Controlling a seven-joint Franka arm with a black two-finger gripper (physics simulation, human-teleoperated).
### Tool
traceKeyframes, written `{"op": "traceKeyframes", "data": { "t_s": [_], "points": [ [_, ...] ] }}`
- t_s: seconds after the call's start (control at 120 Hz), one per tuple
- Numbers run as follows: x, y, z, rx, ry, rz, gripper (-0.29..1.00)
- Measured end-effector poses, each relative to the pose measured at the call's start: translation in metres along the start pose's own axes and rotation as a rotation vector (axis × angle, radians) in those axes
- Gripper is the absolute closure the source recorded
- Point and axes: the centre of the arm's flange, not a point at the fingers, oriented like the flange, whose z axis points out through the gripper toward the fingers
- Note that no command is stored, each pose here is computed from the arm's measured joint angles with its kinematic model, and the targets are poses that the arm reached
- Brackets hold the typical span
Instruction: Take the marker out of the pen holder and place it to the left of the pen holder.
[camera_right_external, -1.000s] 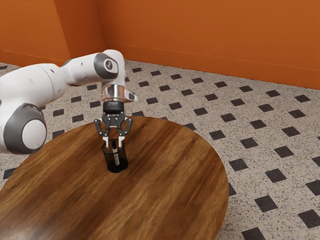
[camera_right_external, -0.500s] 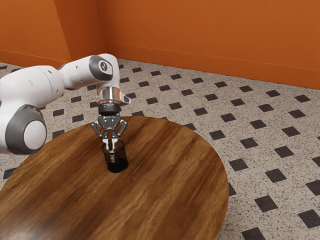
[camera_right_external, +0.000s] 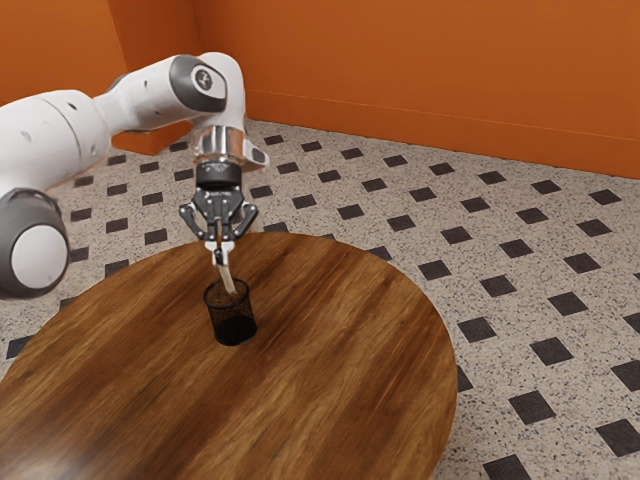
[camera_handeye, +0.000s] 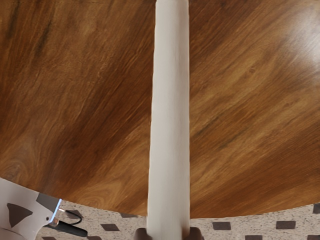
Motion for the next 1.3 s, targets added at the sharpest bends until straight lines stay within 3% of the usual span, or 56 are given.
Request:
{"op": "traceKeyframes", "data": {
  "t_s": [0.133,0.292,0.483,0.683,1.017,1.2,1.3],
  "points": [
    [-0.009,-0.023,-0.037,-0.063,0.076,-0.011,0.79],
    [0.093,-0.071,-0.030,-0.176,0.105,-0.074,0.79],
    [0.147,-0.090,-0.022,-0.241,0.209,-0.020,0.78],
    [0.175,-0.108,-0.008,-0.246,0.253,0.076,0.73],
    [0.185,-0.114,0.001,-0.210,0.279,0.227,0.65],
    [0.187,-0.122,0.011,-0.183,0.242,0.272,0.62],
    [0.193,-0.126,0.028,-0.173,0.191,0.285,0.66]
  ]
}}
